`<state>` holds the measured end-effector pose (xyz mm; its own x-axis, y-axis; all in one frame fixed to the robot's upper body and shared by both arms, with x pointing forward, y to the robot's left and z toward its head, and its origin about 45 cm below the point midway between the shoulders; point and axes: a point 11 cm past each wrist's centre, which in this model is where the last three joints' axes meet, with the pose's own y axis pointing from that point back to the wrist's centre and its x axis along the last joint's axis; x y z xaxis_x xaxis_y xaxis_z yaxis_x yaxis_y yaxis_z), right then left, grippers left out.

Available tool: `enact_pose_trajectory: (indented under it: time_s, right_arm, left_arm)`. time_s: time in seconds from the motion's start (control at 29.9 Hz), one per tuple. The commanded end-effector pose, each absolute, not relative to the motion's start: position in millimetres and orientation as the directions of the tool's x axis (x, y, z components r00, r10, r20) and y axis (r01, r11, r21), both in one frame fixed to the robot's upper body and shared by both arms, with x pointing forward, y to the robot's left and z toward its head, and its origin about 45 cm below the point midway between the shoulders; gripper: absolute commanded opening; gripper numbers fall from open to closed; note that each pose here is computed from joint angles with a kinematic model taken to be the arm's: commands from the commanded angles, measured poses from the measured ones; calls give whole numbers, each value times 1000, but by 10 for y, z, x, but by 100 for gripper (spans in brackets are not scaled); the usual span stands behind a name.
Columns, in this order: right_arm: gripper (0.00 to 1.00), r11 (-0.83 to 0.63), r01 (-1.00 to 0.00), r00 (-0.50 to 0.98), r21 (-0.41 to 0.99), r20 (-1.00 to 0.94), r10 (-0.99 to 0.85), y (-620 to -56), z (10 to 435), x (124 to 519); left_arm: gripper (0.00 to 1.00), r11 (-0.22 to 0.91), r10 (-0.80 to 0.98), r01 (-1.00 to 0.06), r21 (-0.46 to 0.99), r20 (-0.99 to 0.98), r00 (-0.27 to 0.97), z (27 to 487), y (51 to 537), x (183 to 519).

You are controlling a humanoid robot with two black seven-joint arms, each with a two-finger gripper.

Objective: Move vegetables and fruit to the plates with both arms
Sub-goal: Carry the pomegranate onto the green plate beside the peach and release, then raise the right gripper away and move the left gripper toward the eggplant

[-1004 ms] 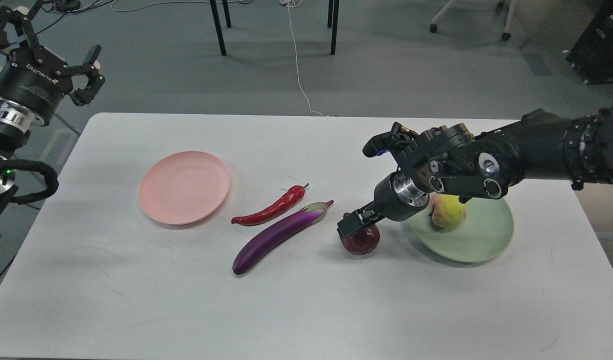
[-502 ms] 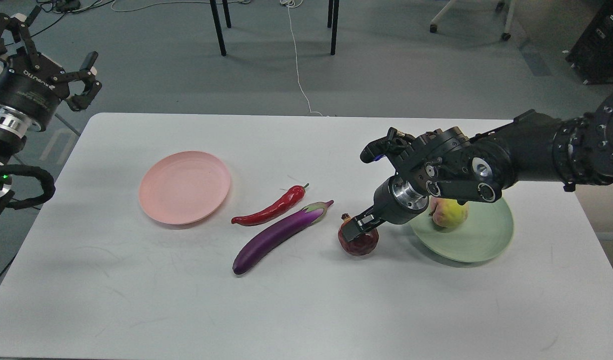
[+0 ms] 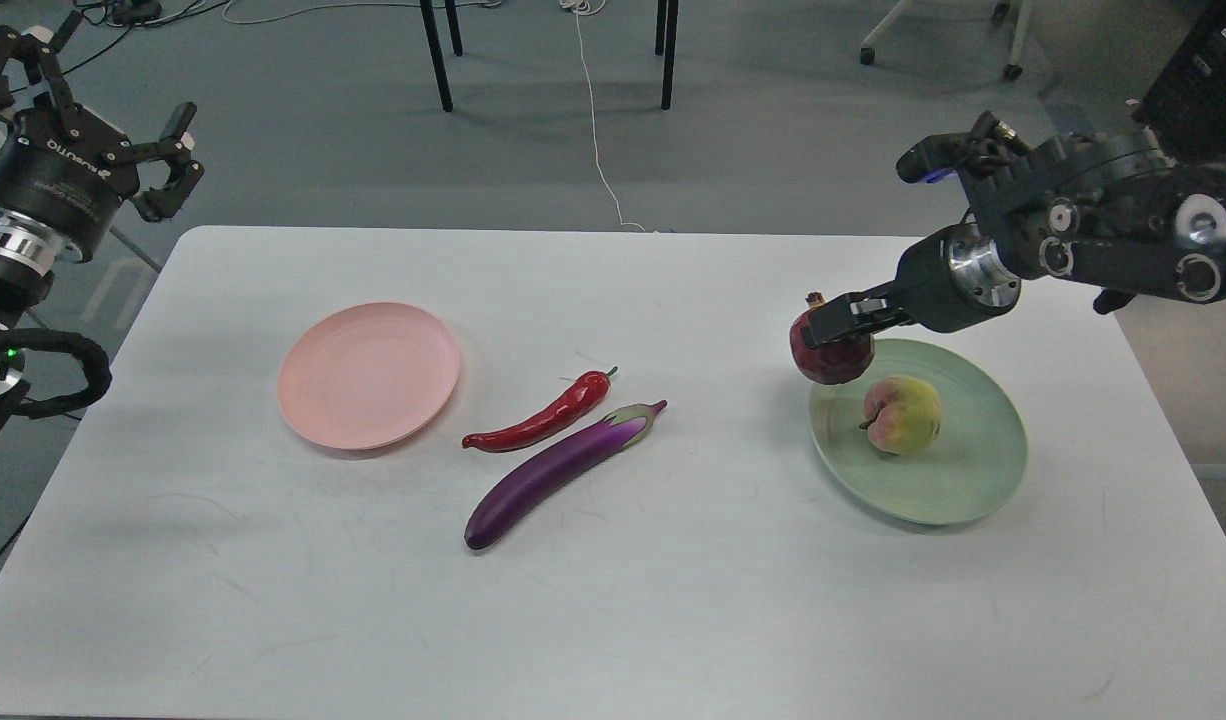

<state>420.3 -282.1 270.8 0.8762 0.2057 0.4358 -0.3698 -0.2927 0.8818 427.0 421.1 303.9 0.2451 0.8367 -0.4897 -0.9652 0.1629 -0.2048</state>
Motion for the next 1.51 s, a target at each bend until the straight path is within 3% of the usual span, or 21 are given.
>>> enact_pose_trajectory:
  time_s: [0.0, 0.3, 0.5, 0.64, 0.84, 0.97, 1.14, 1.27, 1.37, 1.44, 1.47]
  right_arm:
    - [60, -234, -391, 881, 890, 435, 185, -3227, 2713, 4149]
    - [60, -158, -373, 909, 914, 394, 137, -3740, 2442, 3972]
    - [61, -162, -334, 928, 929, 353, 114, -3788, 2191, 3849]
    - [68, -184, -331, 930, 925, 353, 104, -3730, 2134, 3839]
    - [92, -221, -349, 924, 911, 373, 79, -3663, 2161, 3867]
    - [94, -215, -361, 922, 907, 381, 62, -3734, 2198, 3866]
    - [96, -289, -479, 869, 829, 494, -24, -3668, 2573, 4092]
    - [97, -387, -628, 770, 675, 612, -182, -3616, 3048, 4358]
    - [97, -452, -686, 720, 571, 621, -309, -3546, 3131, 4465]
    - [97, -452, -686, 720, 570, 621, -309, -3546, 3131, 4465]
    - [97, -506, -736, 675, 450, 534, -509, -3539, 3106, 4492]
  left_arm:
    - [98, 162, 838, -966, -204, -489, 244, 3037, 4218, 4266]
    - [98, 163, 838, -966, -202, -489, 244, 3034, 4212, 4267]
    - [98, 162, 839, -966, -202, -487, 243, 3038, 4218, 4265]
    - [98, 160, 842, -966, -202, -483, 241, 3052, 4240, 4260]
    - [98, 162, 842, -966, -201, -483, 242, 3046, 4233, 4262]
    - [98, 163, 843, -966, -201, -481, 242, 3052, 4235, 4263]
    - [98, 188, 840, -962, -200, -476, 263, 3070, 4171, 4259]
    - [98, 306, 855, -939, -160, -388, 345, 3126, 3894, 4182]
    - [98, 400, 870, -909, -122, -263, 418, 3152, 3637, 4113]
    - [98, 400, 870, -908, -122, -263, 418, 3153, 3636, 4113]
    - [98, 480, 873, -873, -83, -53, 485, 3197, 3449, 4091]
